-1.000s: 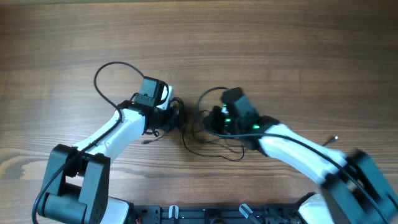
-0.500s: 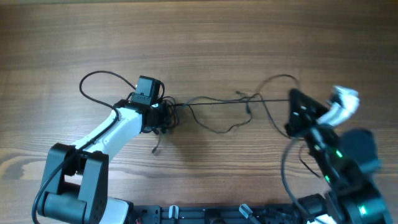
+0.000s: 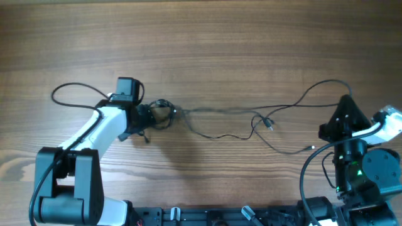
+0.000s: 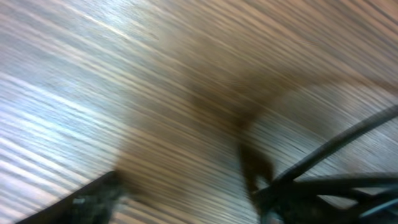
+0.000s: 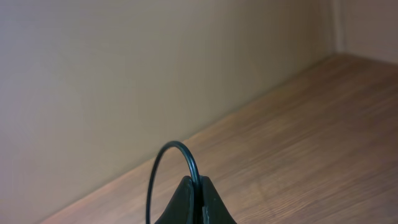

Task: Untangle cables
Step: 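Pull the right gripper far right to stretch one cable out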

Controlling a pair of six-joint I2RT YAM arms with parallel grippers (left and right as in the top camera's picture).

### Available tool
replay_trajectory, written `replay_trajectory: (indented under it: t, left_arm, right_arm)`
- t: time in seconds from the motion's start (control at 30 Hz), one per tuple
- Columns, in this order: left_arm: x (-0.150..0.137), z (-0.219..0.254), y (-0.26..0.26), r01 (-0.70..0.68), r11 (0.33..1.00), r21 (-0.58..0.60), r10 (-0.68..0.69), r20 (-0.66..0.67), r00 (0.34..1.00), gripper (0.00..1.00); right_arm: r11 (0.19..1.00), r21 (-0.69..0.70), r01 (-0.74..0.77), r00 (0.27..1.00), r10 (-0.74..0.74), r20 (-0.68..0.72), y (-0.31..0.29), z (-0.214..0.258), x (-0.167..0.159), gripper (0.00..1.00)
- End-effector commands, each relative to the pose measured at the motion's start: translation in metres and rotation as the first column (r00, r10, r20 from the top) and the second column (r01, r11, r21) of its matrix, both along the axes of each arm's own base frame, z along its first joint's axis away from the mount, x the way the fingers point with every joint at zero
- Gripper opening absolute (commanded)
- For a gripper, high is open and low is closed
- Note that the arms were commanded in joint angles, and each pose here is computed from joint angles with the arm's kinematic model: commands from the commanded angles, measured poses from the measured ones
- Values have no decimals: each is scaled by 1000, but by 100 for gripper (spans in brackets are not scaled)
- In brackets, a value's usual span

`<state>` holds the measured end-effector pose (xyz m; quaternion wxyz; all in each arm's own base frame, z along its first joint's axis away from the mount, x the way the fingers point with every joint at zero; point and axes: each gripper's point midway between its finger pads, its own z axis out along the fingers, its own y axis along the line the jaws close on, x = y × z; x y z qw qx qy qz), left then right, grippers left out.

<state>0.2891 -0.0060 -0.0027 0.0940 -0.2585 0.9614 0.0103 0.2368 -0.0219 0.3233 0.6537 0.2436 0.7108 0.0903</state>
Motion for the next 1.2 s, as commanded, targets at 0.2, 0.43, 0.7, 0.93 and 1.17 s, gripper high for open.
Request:
replay_trajectory:
  t: [0.2,0.43,0.7,0.93,1.17]
  left_arm:
    - [-9,-7,1,-53,997,-55,51,-41,998,100]
    - [-13,-7,1,-181,981,-68,177,-56,983,100]
    - [-13,-7,1,-267,960,-79,263,-55,963,100]
    - [-13,-7,1,-266,961,-79,262,-55,963,100]
    - [-13,-7,1,-266,961,-79,262,-55,963,100]
  right_arm:
    - [966,13,259,966,-259,16,-44,9,-22,4]
    - [874,56,483,872,-486,54,-78,15,-44,4]
    - [824,-51,565,790,-522,321,-84,99,-32,4]
    - [783,-319,533,846,-496,197,-73,76,47,5]
    - [550,-616,563,748,-656,97,-121,92,105,4]
